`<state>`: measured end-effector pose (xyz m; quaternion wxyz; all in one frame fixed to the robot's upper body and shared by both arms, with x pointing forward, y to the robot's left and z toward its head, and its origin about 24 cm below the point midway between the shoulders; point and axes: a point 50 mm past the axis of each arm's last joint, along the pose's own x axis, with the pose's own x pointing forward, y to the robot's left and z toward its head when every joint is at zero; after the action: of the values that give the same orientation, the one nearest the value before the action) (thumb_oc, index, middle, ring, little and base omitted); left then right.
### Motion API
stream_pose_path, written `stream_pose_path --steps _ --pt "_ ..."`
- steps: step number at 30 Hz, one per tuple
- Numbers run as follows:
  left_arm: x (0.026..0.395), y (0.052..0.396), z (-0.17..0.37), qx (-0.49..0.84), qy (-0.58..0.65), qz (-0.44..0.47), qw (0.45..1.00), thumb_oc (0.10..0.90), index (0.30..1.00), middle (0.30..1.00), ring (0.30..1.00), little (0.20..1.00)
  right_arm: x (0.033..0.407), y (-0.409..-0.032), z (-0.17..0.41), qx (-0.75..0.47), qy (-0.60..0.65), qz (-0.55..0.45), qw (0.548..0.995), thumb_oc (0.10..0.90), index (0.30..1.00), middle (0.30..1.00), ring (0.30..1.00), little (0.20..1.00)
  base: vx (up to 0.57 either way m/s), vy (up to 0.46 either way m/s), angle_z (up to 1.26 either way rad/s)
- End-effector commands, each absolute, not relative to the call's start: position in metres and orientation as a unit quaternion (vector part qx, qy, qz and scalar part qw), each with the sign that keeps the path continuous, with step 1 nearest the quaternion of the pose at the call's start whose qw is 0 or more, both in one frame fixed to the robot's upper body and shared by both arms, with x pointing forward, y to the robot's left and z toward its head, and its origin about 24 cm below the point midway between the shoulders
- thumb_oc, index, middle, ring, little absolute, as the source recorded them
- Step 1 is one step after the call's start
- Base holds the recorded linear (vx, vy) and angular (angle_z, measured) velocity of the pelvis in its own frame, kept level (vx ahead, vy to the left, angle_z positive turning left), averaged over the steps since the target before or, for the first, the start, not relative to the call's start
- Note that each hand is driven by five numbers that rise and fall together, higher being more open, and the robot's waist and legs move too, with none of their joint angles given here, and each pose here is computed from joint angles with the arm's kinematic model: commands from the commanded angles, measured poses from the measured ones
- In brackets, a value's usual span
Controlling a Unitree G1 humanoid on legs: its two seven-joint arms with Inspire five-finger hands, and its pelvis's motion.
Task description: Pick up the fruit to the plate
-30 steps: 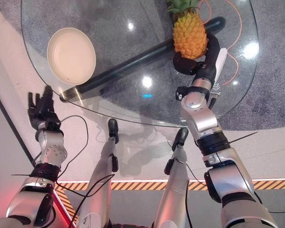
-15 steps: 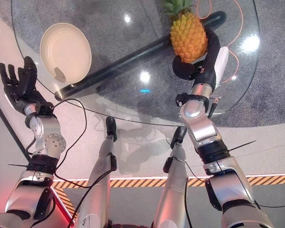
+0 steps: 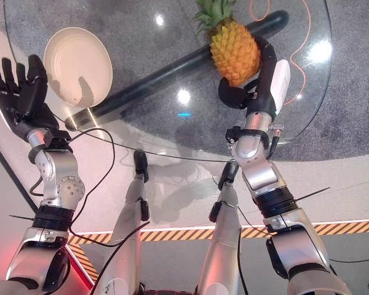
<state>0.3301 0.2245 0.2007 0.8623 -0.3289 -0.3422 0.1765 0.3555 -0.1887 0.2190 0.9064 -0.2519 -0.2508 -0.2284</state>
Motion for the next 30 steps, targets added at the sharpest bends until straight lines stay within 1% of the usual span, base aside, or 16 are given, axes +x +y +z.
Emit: stream_pose_path --steps 1,11,13,14,17,30 --pt "0.311 0.221 0.253 -0.27 -0.466 0.097 0.837 0.8 0.9 0.9 0.9 0.9 0.331 -0.17 0.272 -0.242 -0.404 -0.206 0.858 0.1 0.3 0.3 0.3 0.2 0.0 0.0 0.0" --pt "0.316 0.195 0.263 -0.277 -0.452 -0.003 0.848 0.8 0.9 0.9 0.9 0.9 0.325 -0.16 0.283 -0.251 -0.44 -0.172 0.845 0.1 0.3 0.3 0.3 0.2 0.0 0.0 0.0" --pt "0.316 0.195 0.263 -0.277 -0.452 -0.003 0.848 0.8 0.9 0.9 0.9 0.9 0.325 -0.16 0.283 -0.251 -0.44 -0.172 0.845 0.1 0.3 0.3 0.3 0.2 0.0 0.0 0.0" --pt "0.319 0.188 0.261 -0.288 -0.436 -0.026 0.852 0.8 0.9 0.9 0.9 0.9 0.322 -0.153 0.284 -0.254 -0.448 -0.152 0.843 0.1 0.3 0.3 0.3 0.2 0.0 0.0 0.0" --pt "0.32 0.178 0.262 -0.291 -0.427 -0.054 0.855 0.8 0.9 0.9 0.9 0.9 0.319 -0.147 0.287 -0.256 -0.459 -0.133 0.84 0.1 0.3 0.3 0.3 0.2 0.0 0.0 0.0" --pt "0.326 0.157 0.259 -0.36 -0.379 -0.133 0.842 0.8 0.9 0.9 0.9 0.9 0.308 -0.123 0.298 -0.261 -0.494 -0.072 0.826 0.1 0.3 0.3 0.3 0.2 0.0 0.0 0.0"
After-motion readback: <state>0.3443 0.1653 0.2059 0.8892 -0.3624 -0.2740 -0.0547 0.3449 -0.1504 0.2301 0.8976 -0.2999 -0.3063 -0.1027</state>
